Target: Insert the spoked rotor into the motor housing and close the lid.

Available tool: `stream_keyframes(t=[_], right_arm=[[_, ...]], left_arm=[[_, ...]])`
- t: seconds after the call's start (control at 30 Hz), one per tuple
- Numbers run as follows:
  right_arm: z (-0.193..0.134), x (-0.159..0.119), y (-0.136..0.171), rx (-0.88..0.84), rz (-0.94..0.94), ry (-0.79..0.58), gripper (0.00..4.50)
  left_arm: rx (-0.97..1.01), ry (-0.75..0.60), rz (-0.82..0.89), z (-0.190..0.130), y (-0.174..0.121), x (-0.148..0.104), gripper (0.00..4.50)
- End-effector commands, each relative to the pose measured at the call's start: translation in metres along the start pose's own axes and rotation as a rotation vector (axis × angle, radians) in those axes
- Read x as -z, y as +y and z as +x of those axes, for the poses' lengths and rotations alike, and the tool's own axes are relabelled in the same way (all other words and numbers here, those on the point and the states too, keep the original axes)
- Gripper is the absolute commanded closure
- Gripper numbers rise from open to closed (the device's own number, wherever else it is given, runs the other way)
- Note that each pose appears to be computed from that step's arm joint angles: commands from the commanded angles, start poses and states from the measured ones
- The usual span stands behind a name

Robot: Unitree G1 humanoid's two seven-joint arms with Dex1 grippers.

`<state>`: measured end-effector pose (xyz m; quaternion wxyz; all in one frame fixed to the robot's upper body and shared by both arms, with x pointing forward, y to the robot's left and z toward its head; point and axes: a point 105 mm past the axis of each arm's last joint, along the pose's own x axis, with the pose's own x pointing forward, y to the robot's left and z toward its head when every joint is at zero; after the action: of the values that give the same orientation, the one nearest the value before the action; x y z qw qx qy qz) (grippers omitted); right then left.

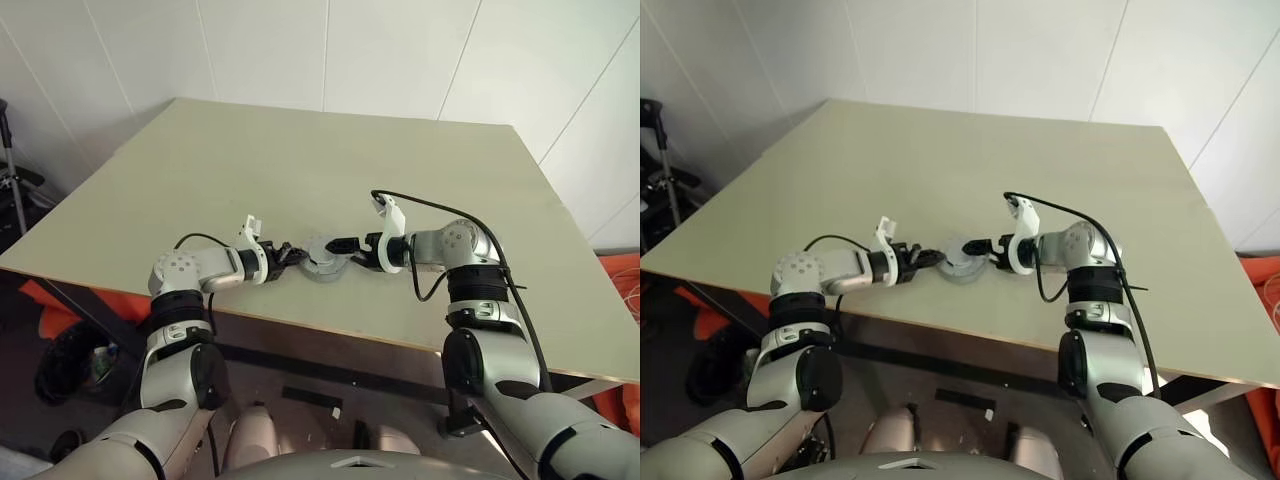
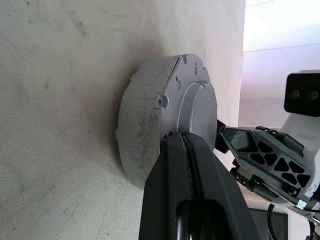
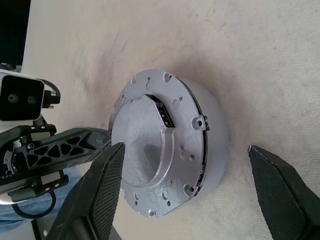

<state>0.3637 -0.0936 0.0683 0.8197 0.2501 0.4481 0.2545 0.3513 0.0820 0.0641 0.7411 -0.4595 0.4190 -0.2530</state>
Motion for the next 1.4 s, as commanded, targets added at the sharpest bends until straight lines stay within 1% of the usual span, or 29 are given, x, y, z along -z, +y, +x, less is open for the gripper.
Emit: stream_keyframes(t=[0.03,0.17,0.27,0.37,0.43,0.67,0.8,1.03,1.1,1.2,1.4], right_arm=[[-0.003,0.009,-0.016,0.082,0.037,0.028,0.02],[-0.005,0.012,-0.021,0.099,0.093,0.045,0.02],[-0.007,0.016,-0.020,0.082,0.137,0.071,0.02],[-0.006,0.024,-0.015,0.051,0.187,0.108,0.02],[-0.003,0.025,-0.007,0.006,0.220,0.109,0.02],[0.003,0.028,0.002,-0.045,0.256,0.112,0.02],[0.008,0.031,0.015,-0.125,0.265,0.124,0.02],[0.006,0.028,0.045,-0.324,0.253,0.134,0.02],[0.004,0.027,0.052,-0.358,0.239,0.131,0.02],[0.003,0.025,0.056,-0.372,0.232,0.121,0.02],[0.006,0.014,0.055,-0.341,0.268,0.060,0.02]], left_arm=[[-0.021,-0.004,0.000,0.002,0.001,-0.001,4.50],[-0.022,-0.011,0.000,0.001,0.001,-0.003,4.50],[-0.021,-0.014,0.001,0.000,0.001,-0.004,4.50],[-0.020,-0.019,0.004,-0.001,0.001,-0.005,4.50],[-0.019,-0.024,0.007,-0.002,0.000,-0.006,4.50],[-0.020,-0.030,0.014,-0.003,0.000,-0.008,4.50],[-0.019,-0.034,0.015,-0.004,-0.001,-0.009,4.50],[-0.009,-0.034,0.025,-0.005,-0.004,-0.011,4.50],[-0.007,-0.033,0.028,-0.005,-0.004,-0.010,4.50],[-0.006,-0.033,0.030,-0.006,-0.004,-0.010,4.50],[-0.006,-0.036,0.030,-0.006,-0.004,-0.010,4.50]])
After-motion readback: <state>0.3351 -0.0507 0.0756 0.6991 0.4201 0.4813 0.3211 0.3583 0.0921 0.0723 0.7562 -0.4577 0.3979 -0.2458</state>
